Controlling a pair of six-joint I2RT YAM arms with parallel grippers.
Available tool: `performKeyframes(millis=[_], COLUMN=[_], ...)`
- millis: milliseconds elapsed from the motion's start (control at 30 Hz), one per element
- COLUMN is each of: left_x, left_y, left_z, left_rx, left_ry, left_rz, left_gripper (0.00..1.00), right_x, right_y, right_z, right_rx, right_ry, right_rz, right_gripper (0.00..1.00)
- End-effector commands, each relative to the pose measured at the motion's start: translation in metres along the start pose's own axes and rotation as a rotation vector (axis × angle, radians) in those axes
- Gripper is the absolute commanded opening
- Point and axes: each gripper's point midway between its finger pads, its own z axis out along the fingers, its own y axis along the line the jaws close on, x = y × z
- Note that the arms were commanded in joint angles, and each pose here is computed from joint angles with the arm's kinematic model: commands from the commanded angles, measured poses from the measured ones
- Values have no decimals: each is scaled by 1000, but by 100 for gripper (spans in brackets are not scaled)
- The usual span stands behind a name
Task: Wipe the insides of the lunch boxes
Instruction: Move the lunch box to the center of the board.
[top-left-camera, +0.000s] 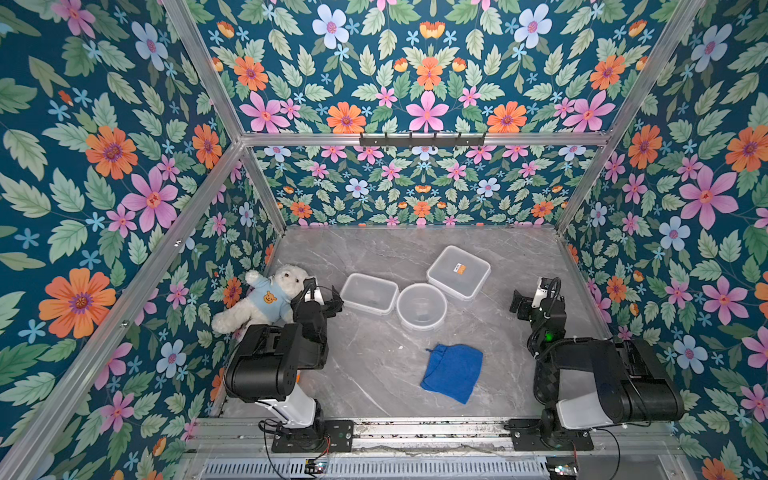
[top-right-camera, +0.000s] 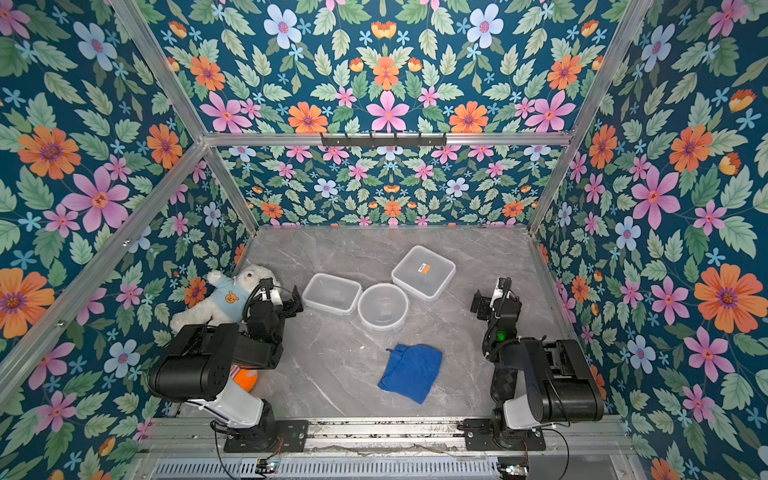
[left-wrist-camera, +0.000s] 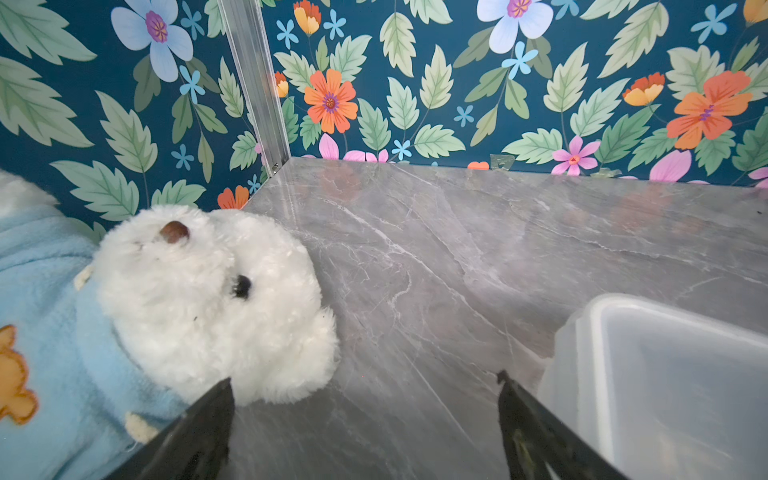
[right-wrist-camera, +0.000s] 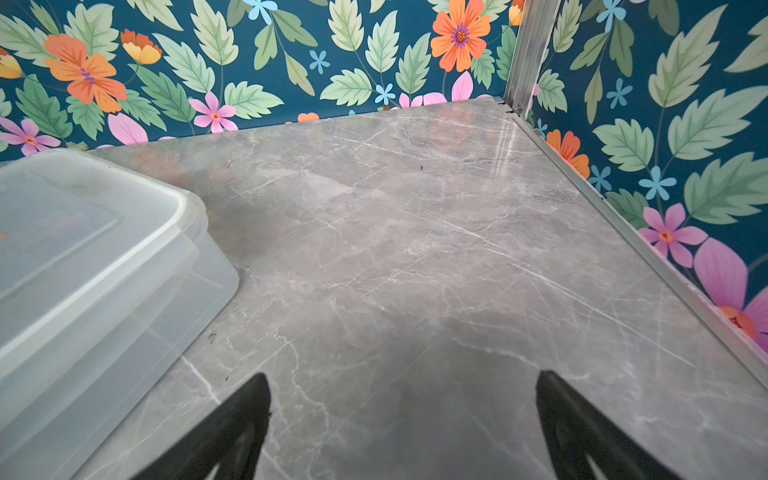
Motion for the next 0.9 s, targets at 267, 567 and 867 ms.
performKeyframes(millis=[267, 567, 867], left_x=[-4, -45, -85], left_y=[1, 20, 72], left_z=[0, -9, -23], left_rx=[5, -169, -678], left_ry=[-16, -11, 202], left_rz=[-3, -24, -223], left_gripper=[99, 99, 99], right_x=[-8, -37, -70], right_y=[2, 1, 6], right_z=[0, -24, -73], right_rx=[-7, 93, 103], right_ry=[-32, -21, 53], right_rz=[4, -45, 133], right_gripper=[99, 99, 99])
